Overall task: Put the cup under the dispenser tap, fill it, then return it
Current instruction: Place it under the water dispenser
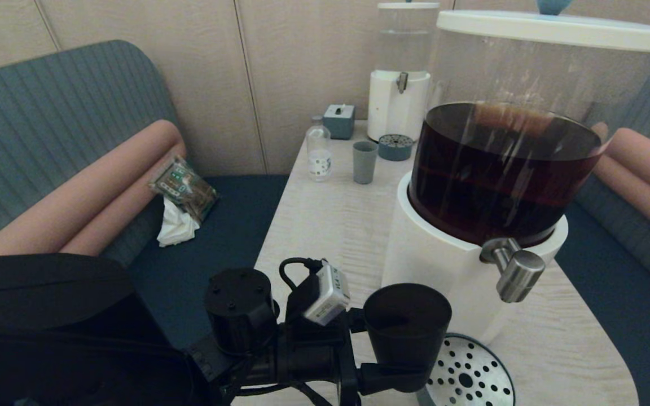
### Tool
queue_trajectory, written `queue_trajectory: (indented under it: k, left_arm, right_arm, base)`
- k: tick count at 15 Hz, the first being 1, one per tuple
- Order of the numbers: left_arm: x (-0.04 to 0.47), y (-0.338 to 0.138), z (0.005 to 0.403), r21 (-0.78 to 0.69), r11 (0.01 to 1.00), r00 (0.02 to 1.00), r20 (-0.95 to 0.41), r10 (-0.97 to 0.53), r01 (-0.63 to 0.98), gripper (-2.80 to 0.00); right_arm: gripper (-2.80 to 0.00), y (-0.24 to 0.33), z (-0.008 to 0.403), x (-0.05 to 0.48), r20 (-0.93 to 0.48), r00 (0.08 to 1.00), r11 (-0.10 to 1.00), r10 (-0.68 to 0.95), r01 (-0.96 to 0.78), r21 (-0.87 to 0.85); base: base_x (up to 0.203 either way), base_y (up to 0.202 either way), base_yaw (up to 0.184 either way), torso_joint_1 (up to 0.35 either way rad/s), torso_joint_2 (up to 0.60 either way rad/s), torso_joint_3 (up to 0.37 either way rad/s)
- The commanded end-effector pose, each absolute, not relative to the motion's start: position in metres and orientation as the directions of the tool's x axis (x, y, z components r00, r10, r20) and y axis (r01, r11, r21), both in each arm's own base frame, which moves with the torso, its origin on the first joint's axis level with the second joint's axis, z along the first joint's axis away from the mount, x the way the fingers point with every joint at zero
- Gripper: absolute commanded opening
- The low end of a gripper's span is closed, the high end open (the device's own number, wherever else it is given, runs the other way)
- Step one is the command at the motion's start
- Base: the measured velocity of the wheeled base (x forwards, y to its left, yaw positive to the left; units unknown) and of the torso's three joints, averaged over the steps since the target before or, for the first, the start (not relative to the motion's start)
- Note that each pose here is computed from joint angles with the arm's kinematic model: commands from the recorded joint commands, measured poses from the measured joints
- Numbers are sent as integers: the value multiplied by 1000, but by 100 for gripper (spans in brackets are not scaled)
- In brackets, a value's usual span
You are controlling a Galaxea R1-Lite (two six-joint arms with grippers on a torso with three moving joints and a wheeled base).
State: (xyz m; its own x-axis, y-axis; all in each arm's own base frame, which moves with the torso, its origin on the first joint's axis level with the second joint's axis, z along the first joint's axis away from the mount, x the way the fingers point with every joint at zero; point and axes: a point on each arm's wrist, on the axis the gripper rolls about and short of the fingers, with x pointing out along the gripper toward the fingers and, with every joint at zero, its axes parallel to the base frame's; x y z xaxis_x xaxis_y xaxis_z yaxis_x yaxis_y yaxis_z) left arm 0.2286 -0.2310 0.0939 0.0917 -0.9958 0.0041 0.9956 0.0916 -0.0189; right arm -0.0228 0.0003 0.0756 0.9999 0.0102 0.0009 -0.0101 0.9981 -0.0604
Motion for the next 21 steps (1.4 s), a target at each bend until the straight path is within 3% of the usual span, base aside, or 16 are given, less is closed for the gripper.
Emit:
queue_trajectory:
  k: [1, 21]
  left_arm:
    - [230, -240, 81, -38, 74, 73, -15, -997, 997, -280]
    - [243, -298, 55, -19, 26, 26, 17, -1000, 999, -280]
  right_arm:
    - [-280, 0, 73, -22, -4, 1000, 998, 11, -11, -61]
    - [-280, 0, 73, -22, -5, 1000, 998, 11, -11, -60]
  base:
    - [0, 0, 0, 0, 0, 0]
    - [0, 0, 0, 0, 0, 0]
